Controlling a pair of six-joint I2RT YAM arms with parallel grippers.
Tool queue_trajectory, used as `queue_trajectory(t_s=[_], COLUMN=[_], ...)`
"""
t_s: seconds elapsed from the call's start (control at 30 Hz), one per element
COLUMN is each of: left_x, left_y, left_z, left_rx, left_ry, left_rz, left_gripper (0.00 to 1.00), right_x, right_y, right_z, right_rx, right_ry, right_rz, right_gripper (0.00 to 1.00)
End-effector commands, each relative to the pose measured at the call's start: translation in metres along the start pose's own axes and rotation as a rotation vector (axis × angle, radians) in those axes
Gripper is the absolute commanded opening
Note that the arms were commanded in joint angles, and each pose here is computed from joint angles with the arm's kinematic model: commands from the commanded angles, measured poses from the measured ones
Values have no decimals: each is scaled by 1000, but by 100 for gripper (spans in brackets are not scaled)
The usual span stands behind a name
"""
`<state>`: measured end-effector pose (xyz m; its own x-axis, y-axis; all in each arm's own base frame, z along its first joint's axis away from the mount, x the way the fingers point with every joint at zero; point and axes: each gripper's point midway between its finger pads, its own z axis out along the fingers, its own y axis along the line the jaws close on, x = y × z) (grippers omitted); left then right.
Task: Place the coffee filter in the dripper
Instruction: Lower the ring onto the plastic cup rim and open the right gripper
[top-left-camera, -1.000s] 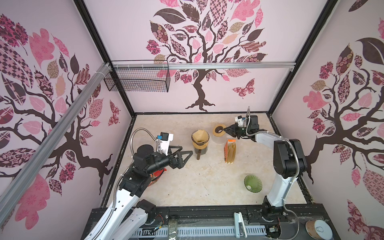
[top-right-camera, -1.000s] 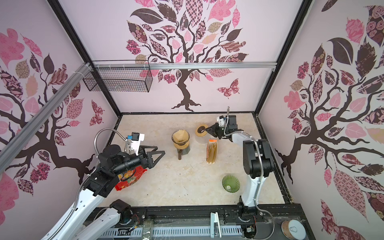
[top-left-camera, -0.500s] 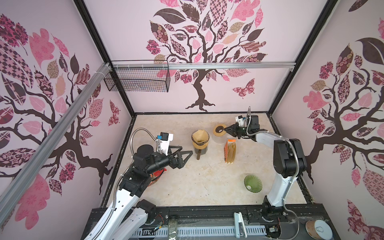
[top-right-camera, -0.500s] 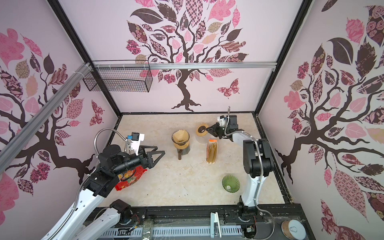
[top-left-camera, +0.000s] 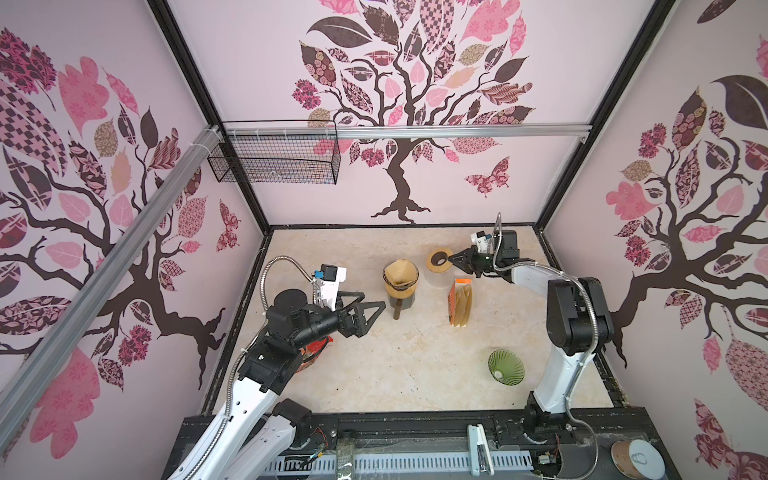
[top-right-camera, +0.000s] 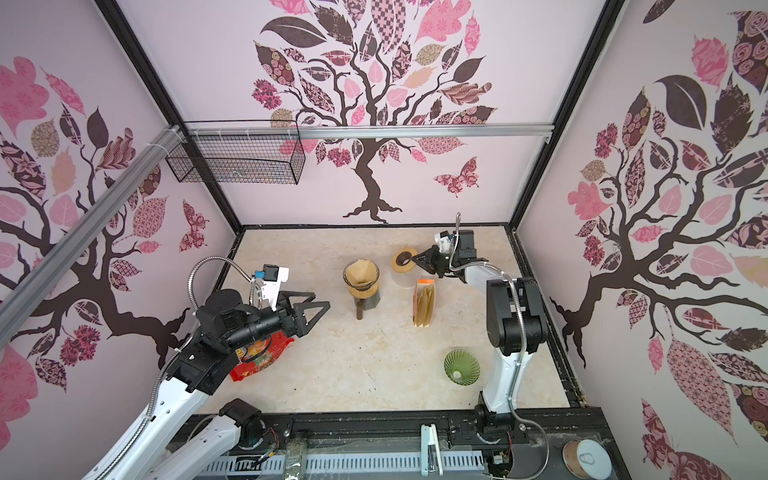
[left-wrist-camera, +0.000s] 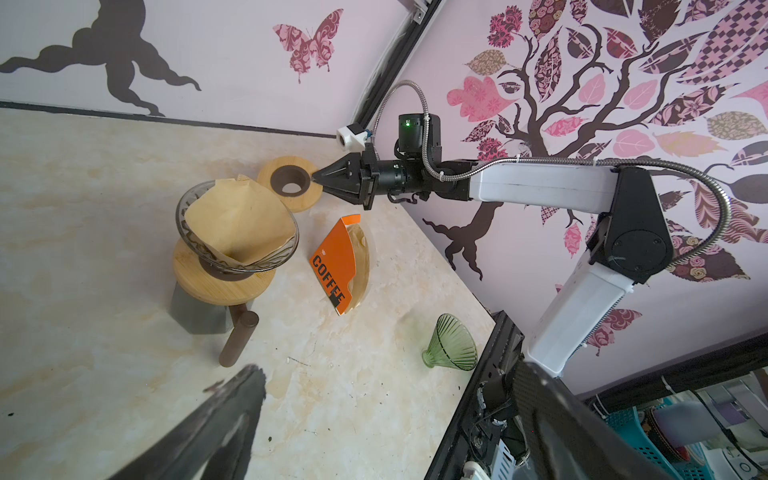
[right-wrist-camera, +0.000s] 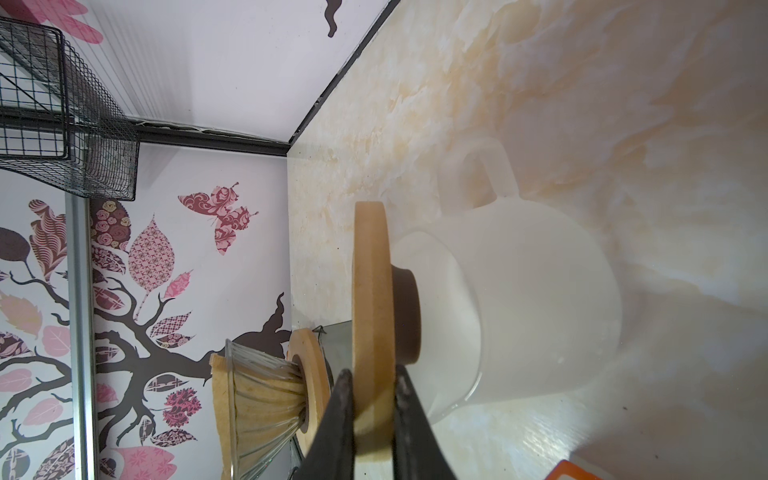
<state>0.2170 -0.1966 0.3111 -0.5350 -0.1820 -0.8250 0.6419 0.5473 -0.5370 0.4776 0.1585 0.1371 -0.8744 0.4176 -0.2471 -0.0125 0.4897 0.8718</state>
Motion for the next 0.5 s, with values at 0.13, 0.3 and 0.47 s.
queue_trajectory(t_s=[0.13,0.3,0.47], left_x=[4,5,5], left_y=[6,6,6], left_z=[1,2,1], left_rx=[-9,-11,-12], left_ry=[0,2,1], left_rz=[13,12,12], left_gripper=[97,97,97], right_x=[-6,-6,-6], right_y=[-23,-24,-25], right_z=[6,6,6], right_rx=[38,41,43], right_ry=[-2,-2,-4], right_rz=[22,26,29], right_gripper=[7,10,12])
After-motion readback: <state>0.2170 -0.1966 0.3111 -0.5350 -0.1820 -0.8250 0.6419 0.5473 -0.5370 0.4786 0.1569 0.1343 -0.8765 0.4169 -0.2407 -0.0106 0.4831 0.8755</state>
